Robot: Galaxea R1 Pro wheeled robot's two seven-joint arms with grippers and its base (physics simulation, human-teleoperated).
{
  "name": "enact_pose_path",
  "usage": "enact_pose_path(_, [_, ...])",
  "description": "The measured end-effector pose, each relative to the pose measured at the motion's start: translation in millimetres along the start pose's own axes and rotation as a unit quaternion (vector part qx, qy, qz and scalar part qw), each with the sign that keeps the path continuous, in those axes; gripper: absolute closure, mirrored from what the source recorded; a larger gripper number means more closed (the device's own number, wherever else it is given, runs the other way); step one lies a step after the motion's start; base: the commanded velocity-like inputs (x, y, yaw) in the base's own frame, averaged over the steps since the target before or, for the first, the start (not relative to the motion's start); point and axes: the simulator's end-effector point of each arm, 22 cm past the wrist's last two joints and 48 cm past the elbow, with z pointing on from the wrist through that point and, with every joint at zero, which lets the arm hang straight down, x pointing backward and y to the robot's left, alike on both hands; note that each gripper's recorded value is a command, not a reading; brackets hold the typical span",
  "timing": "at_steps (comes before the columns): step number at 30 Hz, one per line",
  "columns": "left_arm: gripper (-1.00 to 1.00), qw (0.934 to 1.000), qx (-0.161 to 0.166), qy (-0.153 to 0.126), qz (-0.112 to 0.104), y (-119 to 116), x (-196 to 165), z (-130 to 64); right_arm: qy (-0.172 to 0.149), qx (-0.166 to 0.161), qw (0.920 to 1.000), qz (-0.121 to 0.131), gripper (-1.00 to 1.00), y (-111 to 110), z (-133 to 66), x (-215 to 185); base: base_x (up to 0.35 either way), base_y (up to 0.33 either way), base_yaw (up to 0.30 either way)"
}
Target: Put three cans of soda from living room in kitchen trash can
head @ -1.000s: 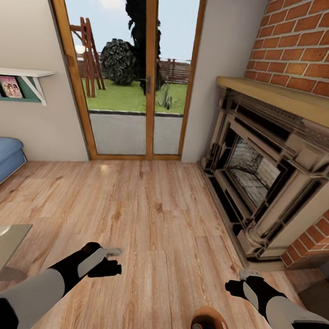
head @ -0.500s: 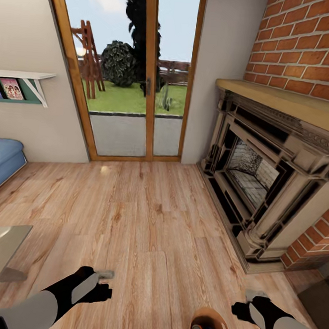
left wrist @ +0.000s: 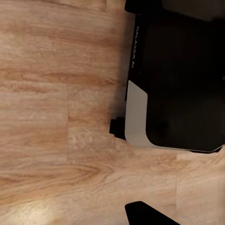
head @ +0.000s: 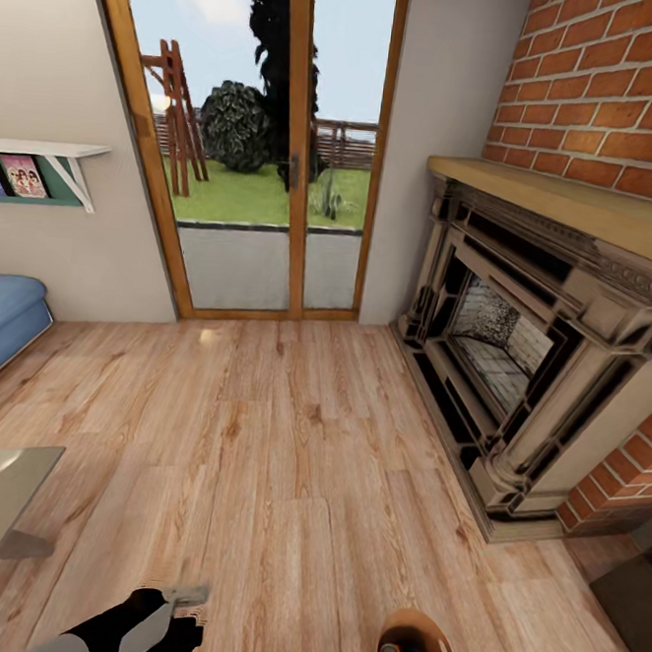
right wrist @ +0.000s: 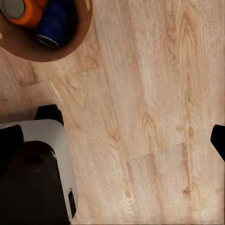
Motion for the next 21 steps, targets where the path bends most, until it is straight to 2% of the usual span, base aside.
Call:
enact_pose_path(7, [-1.0,0.9997,-0.019,0.005,-0.013,28,38,14.3,0.026,-0.001,0.9996,-0.007,-1.0,2,4.4,47,0.0,0.0,0.0])
enact_pose_path(11, [-1.0,0.9996,-0.024,0.003,-0.016,35,52,18.4,0.04,-0.002,0.9991,-0.01,-1.0,4,5.5,69,0.0,0.0,0.0])
enact_pose_path(17, [-1.0,0.9995,-0.027,0.002,-0.019,38,68,22.3,0.047,-0.005,0.9988,-0.012,-1.0,8,5.7,80,0.0,0.0,0.0])
enact_pose_path(21, [-1.0,0.9992,-0.033,0.0,-0.022,43,76,24.1,0.065,-0.005,0.9978,-0.015,-1.0,8,5.5,100,0.0,0.0,0.0])
